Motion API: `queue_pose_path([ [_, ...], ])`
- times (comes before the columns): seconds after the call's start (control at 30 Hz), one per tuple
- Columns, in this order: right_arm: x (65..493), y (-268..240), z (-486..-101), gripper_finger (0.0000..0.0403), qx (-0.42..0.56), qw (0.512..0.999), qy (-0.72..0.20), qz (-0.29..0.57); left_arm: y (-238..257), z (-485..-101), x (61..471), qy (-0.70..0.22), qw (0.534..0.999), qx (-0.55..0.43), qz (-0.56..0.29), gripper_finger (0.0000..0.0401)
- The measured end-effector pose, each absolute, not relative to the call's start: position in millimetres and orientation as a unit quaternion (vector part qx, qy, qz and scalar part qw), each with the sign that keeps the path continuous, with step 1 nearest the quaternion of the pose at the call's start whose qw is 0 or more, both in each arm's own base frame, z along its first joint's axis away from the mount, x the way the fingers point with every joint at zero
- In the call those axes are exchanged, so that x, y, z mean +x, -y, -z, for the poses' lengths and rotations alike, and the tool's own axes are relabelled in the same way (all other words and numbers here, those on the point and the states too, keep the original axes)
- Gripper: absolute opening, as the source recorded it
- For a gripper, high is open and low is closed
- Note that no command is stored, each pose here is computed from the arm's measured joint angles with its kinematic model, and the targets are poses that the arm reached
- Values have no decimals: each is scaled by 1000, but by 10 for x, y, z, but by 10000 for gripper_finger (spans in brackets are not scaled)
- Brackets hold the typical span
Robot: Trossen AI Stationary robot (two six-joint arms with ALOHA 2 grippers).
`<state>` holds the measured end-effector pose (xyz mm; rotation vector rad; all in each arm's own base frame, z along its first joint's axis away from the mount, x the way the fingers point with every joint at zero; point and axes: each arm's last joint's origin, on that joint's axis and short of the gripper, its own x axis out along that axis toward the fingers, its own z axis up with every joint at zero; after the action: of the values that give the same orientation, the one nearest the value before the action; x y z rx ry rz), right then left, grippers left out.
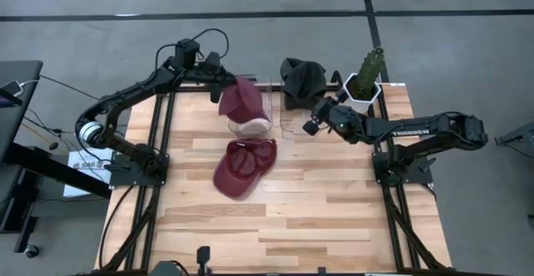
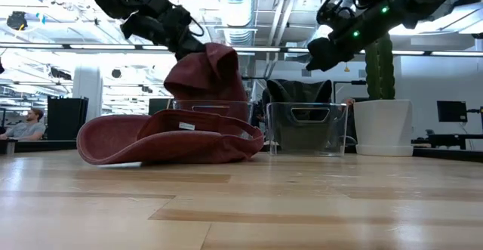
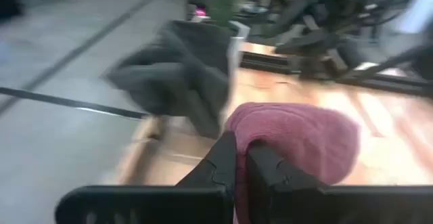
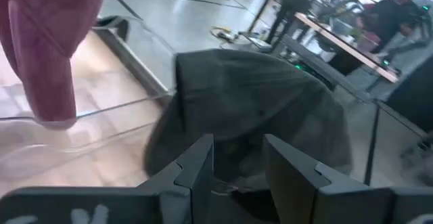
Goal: Pick & Place hat
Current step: Put the red cap into the left transparent bin
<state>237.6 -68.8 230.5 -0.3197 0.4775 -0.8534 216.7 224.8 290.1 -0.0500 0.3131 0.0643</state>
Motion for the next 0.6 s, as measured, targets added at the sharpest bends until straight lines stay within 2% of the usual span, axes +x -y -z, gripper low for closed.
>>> queue_pose_path([
  [0.27, 2341, 813, -2295, 118, -143, 860, -233, 430, -2478, -2906, 2119, -151, 986, 11, -64, 10],
  [0.6, 2338, 812, -2286, 118, -144, 859, -238, 429, -2911, -2746, 2317, -172, 982, -15, -75, 10],
])
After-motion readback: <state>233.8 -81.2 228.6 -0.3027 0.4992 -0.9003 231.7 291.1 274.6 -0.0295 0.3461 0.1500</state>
